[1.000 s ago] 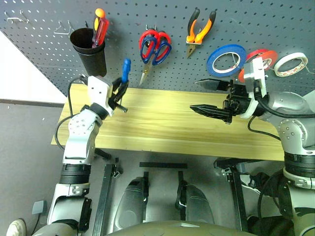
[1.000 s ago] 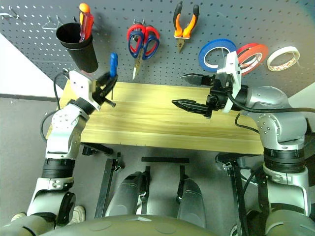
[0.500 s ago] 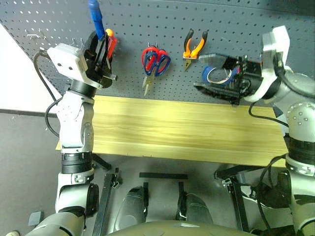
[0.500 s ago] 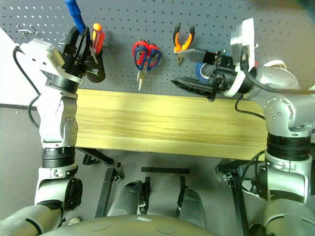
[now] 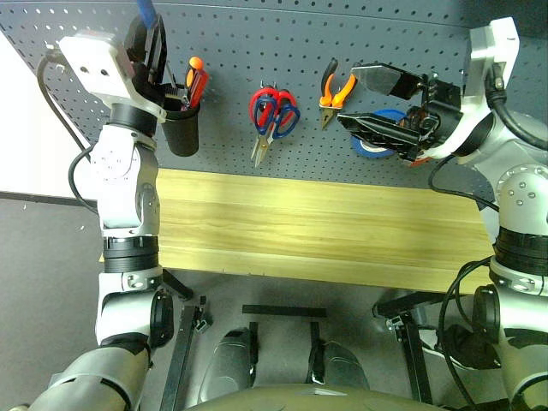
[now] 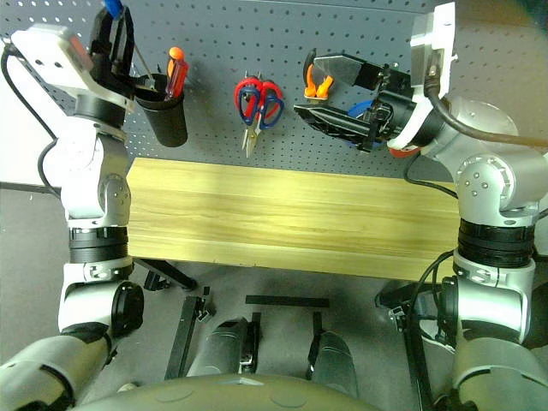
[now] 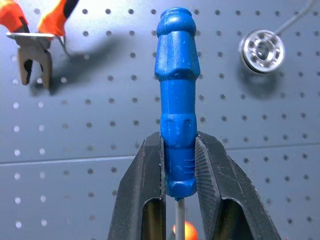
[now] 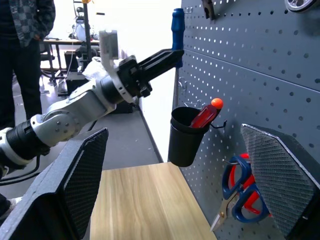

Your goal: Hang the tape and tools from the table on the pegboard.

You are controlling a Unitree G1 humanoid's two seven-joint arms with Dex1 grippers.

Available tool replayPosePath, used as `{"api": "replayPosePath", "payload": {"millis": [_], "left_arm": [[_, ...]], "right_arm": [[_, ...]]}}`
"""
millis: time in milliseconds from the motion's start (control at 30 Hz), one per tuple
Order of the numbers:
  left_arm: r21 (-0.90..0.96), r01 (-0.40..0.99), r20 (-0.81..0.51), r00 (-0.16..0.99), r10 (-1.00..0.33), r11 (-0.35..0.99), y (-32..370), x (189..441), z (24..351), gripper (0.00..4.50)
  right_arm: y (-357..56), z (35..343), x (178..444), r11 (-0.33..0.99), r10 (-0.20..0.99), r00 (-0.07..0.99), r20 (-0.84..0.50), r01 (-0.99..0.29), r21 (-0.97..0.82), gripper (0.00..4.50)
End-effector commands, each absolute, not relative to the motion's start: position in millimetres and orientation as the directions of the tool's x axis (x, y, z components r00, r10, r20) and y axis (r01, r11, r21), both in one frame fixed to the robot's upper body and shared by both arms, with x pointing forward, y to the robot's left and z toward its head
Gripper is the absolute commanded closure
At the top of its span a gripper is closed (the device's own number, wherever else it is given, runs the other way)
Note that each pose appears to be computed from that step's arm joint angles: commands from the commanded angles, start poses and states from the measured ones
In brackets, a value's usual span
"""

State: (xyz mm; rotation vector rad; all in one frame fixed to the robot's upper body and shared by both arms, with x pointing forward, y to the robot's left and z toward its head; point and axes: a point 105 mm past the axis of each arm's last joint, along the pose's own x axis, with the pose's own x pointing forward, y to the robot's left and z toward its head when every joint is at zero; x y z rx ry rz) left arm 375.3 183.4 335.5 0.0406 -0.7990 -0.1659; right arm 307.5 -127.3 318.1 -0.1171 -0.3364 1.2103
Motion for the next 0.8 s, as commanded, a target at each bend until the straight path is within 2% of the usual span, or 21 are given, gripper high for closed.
{"api": "replayPosePath", "payload": {"millis": [33,433,533,733,800], "left_arm": [[0.123,0.110,0.699,0.696,-0.165,0.986,185.4,381.5,338.1,4.04],[0.238,0.006,0.562,0.815,-0.142,0.971,196.6,414.5,310.3,4.04],[0.230,-0.021,0.565,0.817,-0.115,0.973,200.8,415.4,308.9,3.07],[0.264,-0.001,0.652,0.737,-0.178,0.965,190.5,398.9,321.7,1.10],[0.225,0.098,0.684,0.693,-0.229,0.969,181.7,390.2,323.9,1.10]], "right_arm": [[-131.4,331.1,301.1,0.369,0.925,0.313,0.216,-0.873,-0.318,0.00],[-140.0,321.4,300.5,0.410,0.911,0.367,0.191,-0.858,-0.310,0.00],[-143.3,321.0,299.4,0.423,0.905,0.381,0.188,-0.852,-0.308,0.00],[-150.3,320.0,296.6,0.448,0.893,0.409,0.187,-0.842,-0.301,0.00],[-153.6,319.3,295.5,0.459,0.888,0.421,0.187,-0.837,-0.297,0.00]]}}
